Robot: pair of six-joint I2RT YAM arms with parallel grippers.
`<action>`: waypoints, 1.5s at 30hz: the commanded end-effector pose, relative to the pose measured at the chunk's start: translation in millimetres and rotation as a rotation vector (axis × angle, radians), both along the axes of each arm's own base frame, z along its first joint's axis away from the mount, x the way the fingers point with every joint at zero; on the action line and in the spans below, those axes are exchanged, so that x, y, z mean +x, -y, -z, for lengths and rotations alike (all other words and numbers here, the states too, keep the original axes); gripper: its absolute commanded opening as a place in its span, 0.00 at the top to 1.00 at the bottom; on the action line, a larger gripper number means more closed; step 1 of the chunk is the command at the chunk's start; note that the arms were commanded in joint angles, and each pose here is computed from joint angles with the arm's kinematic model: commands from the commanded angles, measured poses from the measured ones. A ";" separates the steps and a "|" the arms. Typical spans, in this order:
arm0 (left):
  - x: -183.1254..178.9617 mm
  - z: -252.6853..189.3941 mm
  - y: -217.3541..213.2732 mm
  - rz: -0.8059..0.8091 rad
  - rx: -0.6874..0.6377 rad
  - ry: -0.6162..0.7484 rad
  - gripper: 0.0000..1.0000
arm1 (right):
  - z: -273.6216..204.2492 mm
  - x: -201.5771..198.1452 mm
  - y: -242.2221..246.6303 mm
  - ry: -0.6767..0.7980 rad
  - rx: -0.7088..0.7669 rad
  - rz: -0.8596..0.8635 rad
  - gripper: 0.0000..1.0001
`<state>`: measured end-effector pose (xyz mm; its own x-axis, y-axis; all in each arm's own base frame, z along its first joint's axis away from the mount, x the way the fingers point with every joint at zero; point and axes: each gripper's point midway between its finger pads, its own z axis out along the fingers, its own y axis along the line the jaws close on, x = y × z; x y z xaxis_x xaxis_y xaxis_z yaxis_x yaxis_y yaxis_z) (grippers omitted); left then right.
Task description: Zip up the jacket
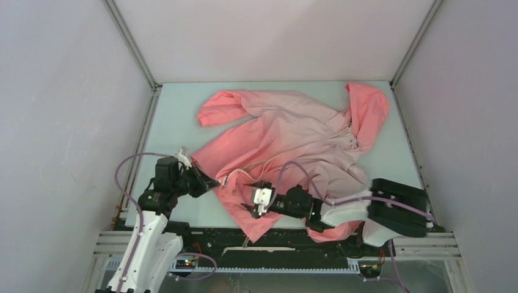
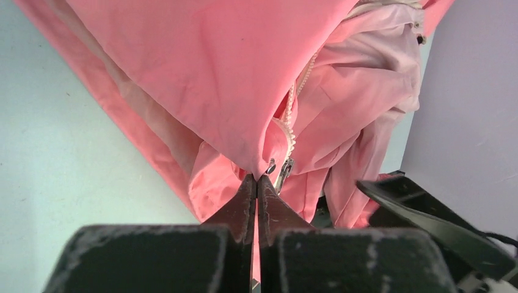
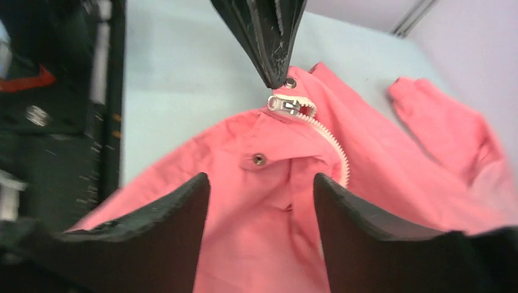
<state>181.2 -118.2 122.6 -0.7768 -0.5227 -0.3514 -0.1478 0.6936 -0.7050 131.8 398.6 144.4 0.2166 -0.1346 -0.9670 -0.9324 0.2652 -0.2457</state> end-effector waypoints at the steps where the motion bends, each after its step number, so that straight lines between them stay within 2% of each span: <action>1: -2.8 -15.7 3.2 0.045 -0.003 0.021 1.00 | -34.7 15.8 -15.6 0.548 0.108 -0.069 0.40; 4: -7.1 -14.1 5.2 0.071 -0.004 -0.006 1.00 | -31.2 19.6 -34.2 0.616 0.137 -0.070 0.40; 15: -8.0 -11.9 6.7 0.085 -0.007 -0.021 1.00 | -29.1 21.9 -72.2 0.608 0.159 -0.044 0.41; 25: -7.4 -11.3 7.3 0.087 -0.010 -0.025 1.00 | -10.2 11.6 -71.0 0.580 0.128 -0.083 0.43; 28: -7.9 -11.4 7.4 0.088 -0.011 -0.023 1.00 | -7.1 10.6 -69.9 0.563 0.126 -0.088 0.49; 31: -7.7 -11.7 7.2 0.086 -0.010 -0.022 1.00 | 0.3 8.2 -69.2 0.542 0.116 -0.099 0.50; 41: -8.0 -11.5 7.4 0.087 -0.012 -0.022 1.00 | 5.4 21.3 -69.2 0.519 0.102 -0.044 0.51; 45: -8.4 -11.2 7.7 0.088 -0.013 -0.024 1.00 | 3.8 26.8 -70.1 0.513 0.105 -0.020 0.55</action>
